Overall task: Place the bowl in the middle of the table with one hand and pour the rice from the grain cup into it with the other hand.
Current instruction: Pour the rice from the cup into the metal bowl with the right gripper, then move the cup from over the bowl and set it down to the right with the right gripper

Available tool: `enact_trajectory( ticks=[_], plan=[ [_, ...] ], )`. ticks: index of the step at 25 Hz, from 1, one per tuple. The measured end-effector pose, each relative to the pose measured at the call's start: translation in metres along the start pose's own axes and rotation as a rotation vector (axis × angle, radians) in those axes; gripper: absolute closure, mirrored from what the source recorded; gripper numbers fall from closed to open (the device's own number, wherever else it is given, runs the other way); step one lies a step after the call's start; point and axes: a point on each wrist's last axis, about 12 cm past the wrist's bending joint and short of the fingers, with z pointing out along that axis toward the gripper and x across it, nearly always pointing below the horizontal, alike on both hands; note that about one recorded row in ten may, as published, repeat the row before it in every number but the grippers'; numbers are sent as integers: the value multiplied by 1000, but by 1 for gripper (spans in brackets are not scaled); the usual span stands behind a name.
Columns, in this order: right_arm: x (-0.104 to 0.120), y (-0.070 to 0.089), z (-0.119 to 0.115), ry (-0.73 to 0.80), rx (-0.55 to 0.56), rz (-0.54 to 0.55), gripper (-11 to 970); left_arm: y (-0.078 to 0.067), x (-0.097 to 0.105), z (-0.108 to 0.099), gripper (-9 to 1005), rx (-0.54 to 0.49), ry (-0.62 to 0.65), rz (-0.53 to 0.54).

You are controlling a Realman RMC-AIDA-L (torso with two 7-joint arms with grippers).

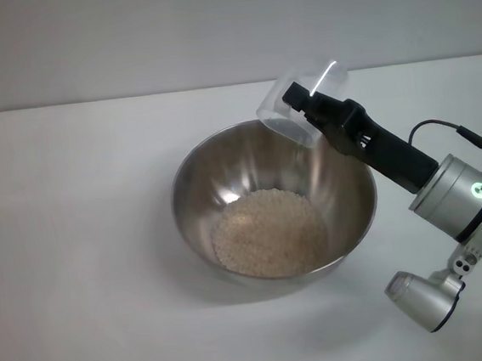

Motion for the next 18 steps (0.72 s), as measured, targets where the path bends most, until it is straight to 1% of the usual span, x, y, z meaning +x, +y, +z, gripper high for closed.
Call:
enact_trajectory(
  ticks=[7, 12, 14, 17, 18],
  plan=[
    [-2, -1, -1, -11, 8, -26, 948, 0, 0, 0, 819, 1, -2, -1],
    [-2, -1, -2, -2, 8, -5, 949, -1, 0, 1, 819, 3, -5, -2],
    [-2, -2, -3, 24, 16, 56, 949, -1, 0, 1, 819, 3, -5, -2],
    [-1, -6, -3, 95, 48, 179, 949, -1, 0, 1, 819, 4, -4, -1],
    [1, -8, -4, 137, 66, 246, 949, -1, 0, 1, 819, 4, -3, -1]
  ],
)
